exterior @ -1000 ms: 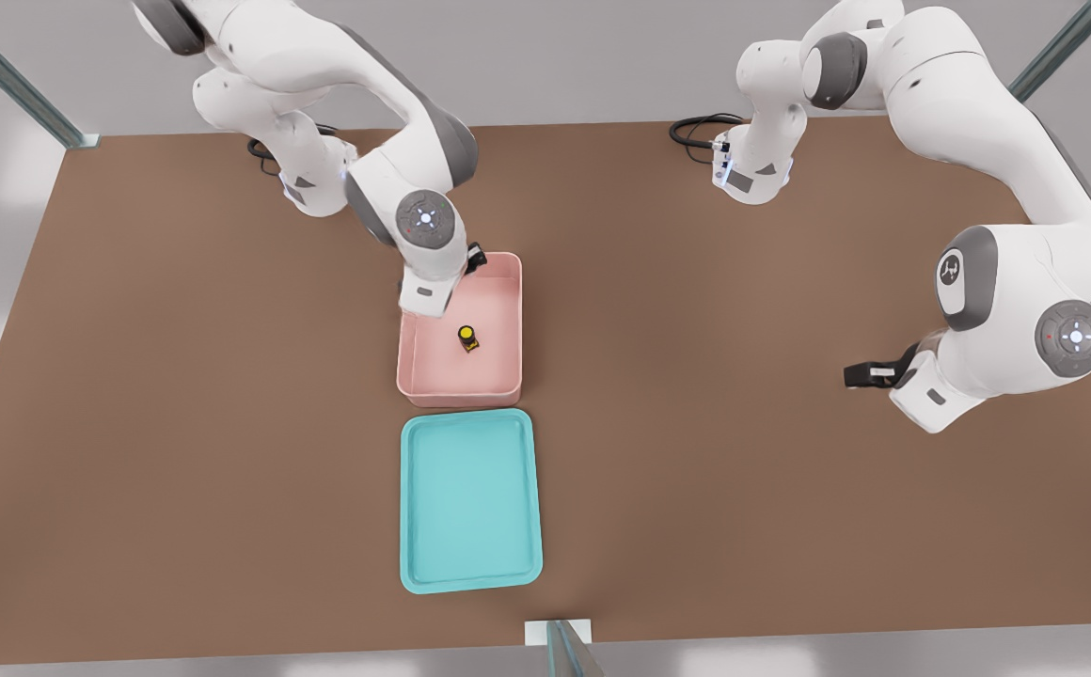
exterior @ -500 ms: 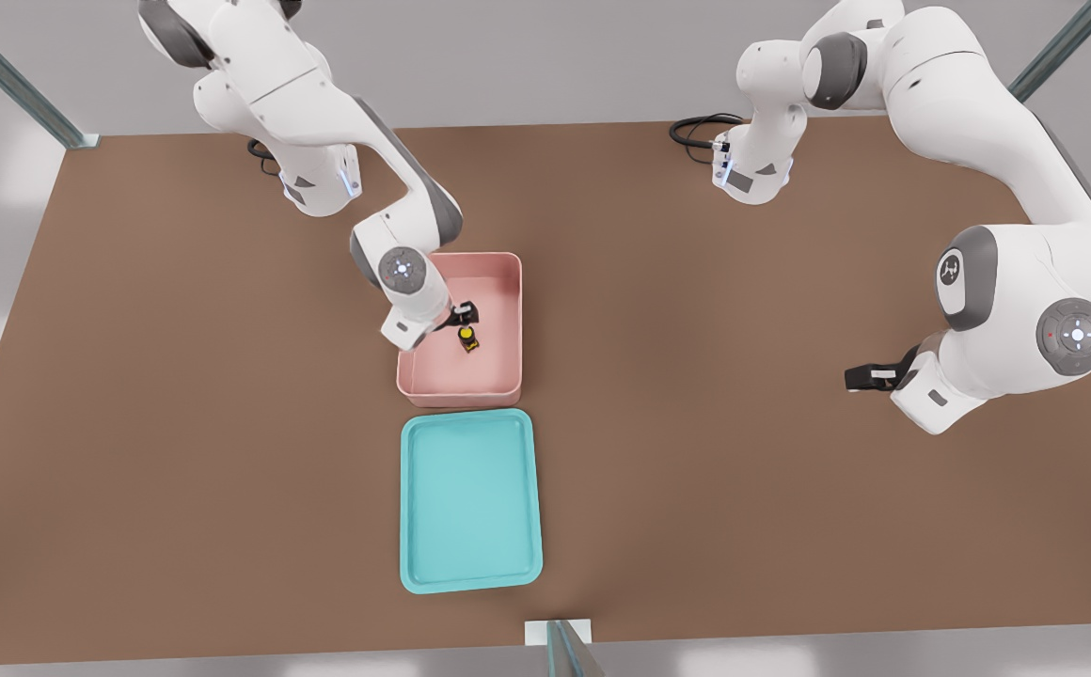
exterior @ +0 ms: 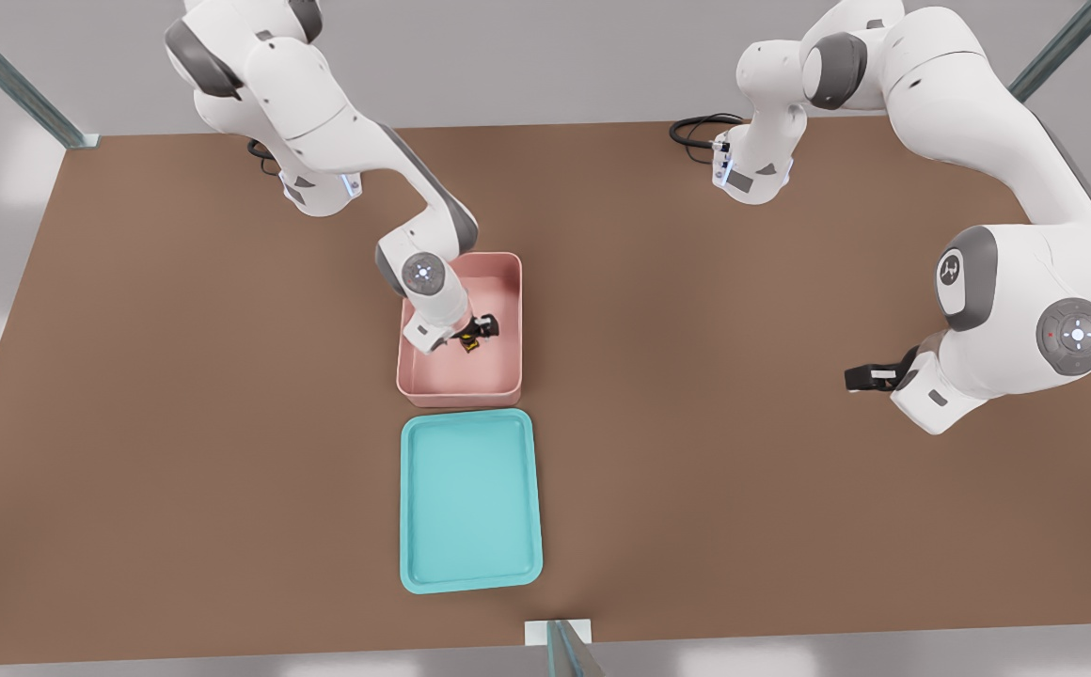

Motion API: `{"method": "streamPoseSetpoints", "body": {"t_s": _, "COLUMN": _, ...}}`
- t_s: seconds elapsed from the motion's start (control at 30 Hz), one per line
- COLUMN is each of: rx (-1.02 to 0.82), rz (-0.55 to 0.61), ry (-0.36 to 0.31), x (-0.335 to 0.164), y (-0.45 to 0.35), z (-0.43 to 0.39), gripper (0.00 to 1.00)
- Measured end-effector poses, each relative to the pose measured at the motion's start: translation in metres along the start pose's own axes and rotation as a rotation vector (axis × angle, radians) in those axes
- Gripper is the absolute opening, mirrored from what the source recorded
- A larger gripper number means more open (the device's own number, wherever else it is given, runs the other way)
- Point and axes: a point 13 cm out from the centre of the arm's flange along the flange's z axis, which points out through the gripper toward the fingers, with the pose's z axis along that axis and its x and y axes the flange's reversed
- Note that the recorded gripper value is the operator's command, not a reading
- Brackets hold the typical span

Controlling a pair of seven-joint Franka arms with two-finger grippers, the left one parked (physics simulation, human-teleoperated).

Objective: The left arm remains still, and the right arm places the button from the box into the tray

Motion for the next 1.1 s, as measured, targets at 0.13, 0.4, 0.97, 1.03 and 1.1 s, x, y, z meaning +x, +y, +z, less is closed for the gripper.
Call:
{"method": "streamPoseSetpoints", "body": {"t_s": 0.13, "rx": -0.001, "rz": 0.014, "ry": 0.002, "x": 0.01, "y": 0.0, "z": 0.01, "gripper": 1.0}}
{"method": "streamPoseSetpoints", "body": {"t_s": 0.4, "rx": 0.001, "rz": 0.034, "ry": -0.004, "x": 0.012, "y": -0.001, "z": 0.023, "gripper": 0.77}}
{"method": "streamPoseSetpoints", "body": {"t_s": 0.97, "rx": -0.135, "rz": 0.07, "ry": -0.169, "x": -0.11, "y": 0.032, "z": -0.154, "gripper": 0.4}}
{"method": "streamPoseSetpoints", "body": {"t_s": 1.03, "rx": -0.133, "rz": 0.092, "ry": -0.176, "x": -0.146, "y": 0.015, "z": -0.174, "gripper": 0.4}}
{"method": "streamPoseSetpoints", "body": {"t_s": 1.1, "rx": -0.106, "rz": 0.117, "ry": -0.173, "x": -0.186, "y": -0.013, "z": -0.167, "gripper": 0.4}}
